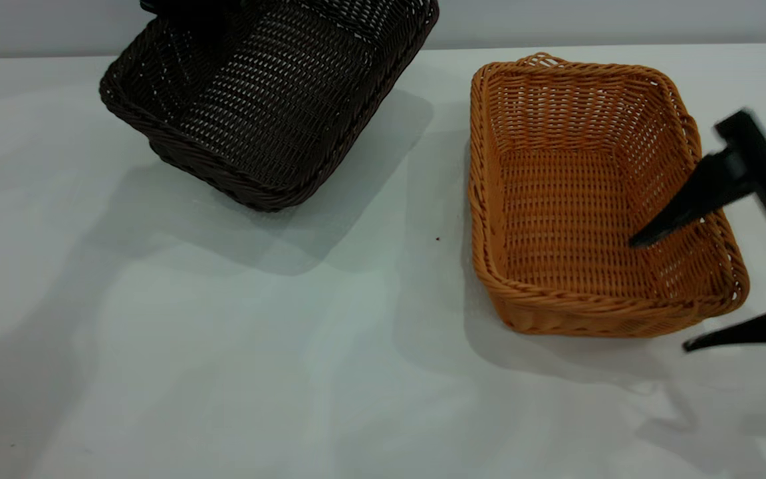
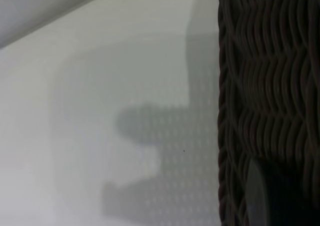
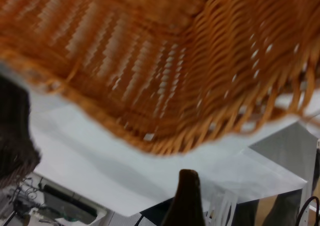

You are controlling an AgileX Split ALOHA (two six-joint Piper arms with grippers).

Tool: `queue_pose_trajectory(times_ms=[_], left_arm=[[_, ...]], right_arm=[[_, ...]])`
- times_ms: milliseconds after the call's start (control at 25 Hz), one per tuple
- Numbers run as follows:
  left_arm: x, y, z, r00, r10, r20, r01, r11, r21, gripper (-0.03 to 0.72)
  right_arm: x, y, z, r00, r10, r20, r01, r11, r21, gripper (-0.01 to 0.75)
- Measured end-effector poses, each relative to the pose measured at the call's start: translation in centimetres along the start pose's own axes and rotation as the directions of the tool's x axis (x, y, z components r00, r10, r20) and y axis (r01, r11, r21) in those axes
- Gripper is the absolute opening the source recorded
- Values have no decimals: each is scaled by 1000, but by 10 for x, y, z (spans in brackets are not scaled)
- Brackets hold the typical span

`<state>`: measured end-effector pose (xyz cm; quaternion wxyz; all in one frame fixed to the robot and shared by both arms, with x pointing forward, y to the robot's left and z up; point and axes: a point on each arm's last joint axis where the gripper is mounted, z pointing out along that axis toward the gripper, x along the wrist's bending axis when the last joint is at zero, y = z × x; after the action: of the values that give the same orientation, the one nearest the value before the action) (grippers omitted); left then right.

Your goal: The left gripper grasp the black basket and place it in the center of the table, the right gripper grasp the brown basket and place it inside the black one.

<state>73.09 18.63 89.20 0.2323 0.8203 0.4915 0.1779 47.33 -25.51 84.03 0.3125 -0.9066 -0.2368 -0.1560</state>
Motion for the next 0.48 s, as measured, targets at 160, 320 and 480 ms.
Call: queue_pose_trajectory(times_ms=[160, 320, 480], left_arm=[[0, 0, 0, 1000, 0, 0, 0, 1000, 1, 77], [0, 0, 0, 1000, 1, 2, -1, 1000, 5, 77], [-1, -1, 0, 1000, 2, 6, -2, 1000, 14, 77]], right_arm=[[4, 10, 26, 998, -47, 34, 47, 999, 7, 583], [5, 26, 41, 993, -88, 74, 90, 996, -27, 563], [-1, 33, 46, 989, -89, 116, 96, 994, -57, 382]])
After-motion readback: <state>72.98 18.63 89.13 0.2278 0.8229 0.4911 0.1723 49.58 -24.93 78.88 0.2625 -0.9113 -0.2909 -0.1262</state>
